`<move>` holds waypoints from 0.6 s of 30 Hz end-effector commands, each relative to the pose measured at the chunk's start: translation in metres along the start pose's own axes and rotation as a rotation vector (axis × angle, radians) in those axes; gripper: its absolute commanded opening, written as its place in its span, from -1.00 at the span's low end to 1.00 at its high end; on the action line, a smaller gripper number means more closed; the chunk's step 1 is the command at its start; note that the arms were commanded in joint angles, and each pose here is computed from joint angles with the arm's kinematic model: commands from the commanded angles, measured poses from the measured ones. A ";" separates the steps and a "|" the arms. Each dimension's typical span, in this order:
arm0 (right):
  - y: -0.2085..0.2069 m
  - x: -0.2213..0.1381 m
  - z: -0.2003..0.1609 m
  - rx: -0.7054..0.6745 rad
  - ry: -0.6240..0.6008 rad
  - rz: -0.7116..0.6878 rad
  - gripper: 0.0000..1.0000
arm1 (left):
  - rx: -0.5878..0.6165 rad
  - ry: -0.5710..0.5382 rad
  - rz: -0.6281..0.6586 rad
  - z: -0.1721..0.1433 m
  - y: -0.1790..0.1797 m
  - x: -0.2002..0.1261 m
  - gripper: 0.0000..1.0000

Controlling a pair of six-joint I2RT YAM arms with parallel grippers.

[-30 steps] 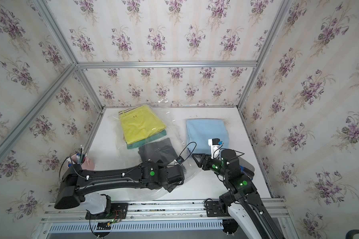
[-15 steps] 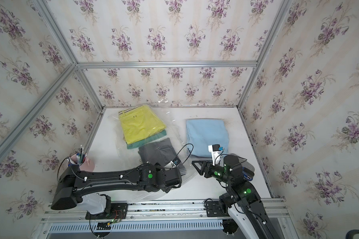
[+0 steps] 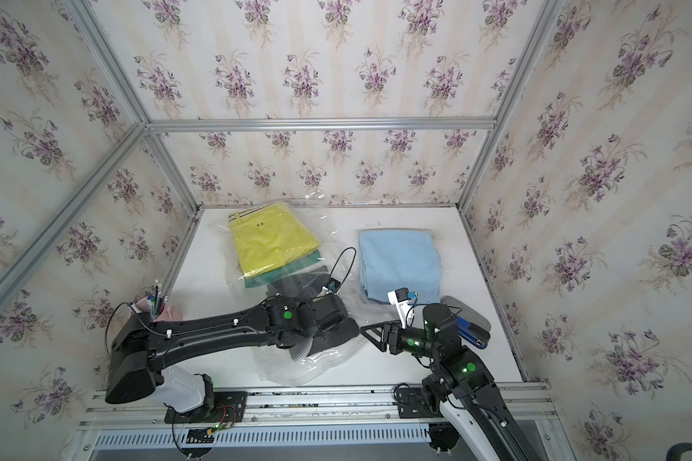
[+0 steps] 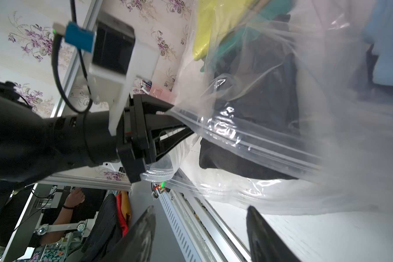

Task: Take the trousers out of the vacuum bag
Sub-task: Open the vacuum bag at the center of the board.

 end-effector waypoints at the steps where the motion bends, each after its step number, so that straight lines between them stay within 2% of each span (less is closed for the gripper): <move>1: -0.001 0.008 0.007 0.025 -0.043 0.003 0.26 | -0.029 -0.037 -0.040 0.013 -0.002 0.005 -0.70; 7: -0.020 0.035 0.002 0.118 -0.066 -0.044 0.25 | -0.080 -0.038 -0.043 0.021 0.007 0.011 -0.75; 9: -0.025 0.046 -0.004 0.138 -0.059 -0.065 0.25 | -0.102 -0.034 -0.038 0.023 0.011 0.015 -0.82; 18: -0.048 0.073 -0.021 0.247 -0.087 -0.156 0.38 | -0.113 -0.051 -0.036 0.028 0.014 0.014 -0.98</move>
Point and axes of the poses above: each gripper's point midway between its finger pads, its own x axis out along the fingers, its own y axis along the line the jaws close on, z = x × y, the point moved 3 cm from there along -x, back along the fingers, and after that the axes turned 12 degrees about x, right-handed, at the moved point
